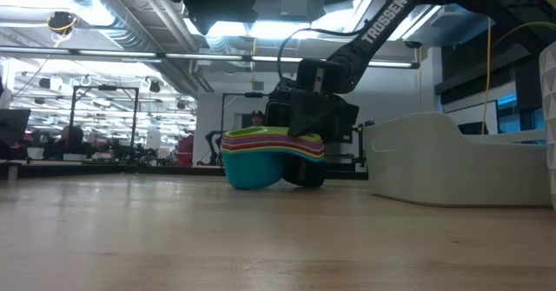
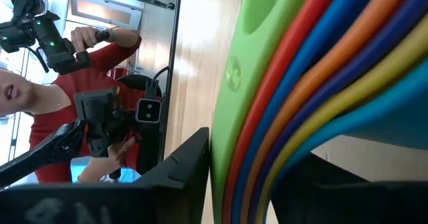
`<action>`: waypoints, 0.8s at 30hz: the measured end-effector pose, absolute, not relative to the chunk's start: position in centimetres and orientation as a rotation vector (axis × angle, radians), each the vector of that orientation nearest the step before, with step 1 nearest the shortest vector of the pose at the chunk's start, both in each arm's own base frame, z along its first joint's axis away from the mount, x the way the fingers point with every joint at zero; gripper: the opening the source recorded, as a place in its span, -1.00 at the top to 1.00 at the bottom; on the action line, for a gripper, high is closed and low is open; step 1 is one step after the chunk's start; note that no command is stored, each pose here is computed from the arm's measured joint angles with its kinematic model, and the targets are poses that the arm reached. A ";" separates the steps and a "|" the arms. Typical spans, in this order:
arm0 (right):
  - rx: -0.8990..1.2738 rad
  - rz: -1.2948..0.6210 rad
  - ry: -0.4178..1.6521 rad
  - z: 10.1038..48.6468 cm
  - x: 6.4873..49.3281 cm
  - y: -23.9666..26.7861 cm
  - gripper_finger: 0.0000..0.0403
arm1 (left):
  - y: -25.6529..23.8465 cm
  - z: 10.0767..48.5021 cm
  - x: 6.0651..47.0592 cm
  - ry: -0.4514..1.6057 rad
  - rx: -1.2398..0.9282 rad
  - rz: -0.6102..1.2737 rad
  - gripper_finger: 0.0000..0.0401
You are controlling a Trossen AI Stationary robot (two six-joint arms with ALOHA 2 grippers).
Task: Nest measuring cups in basket
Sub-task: Put the stacked measuring cups into the gray bin
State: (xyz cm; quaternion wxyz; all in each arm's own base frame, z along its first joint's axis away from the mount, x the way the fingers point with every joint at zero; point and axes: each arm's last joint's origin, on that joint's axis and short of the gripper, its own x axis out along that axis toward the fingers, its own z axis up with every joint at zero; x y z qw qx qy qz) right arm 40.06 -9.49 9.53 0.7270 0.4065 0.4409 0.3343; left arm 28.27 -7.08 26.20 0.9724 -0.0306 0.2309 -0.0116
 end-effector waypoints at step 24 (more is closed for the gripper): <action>0.959 0.936 0.855 10.7 39.8 -9.5 0.36 | -7.1 26.1 28.2 0.475 -0.061 -0.022 0.45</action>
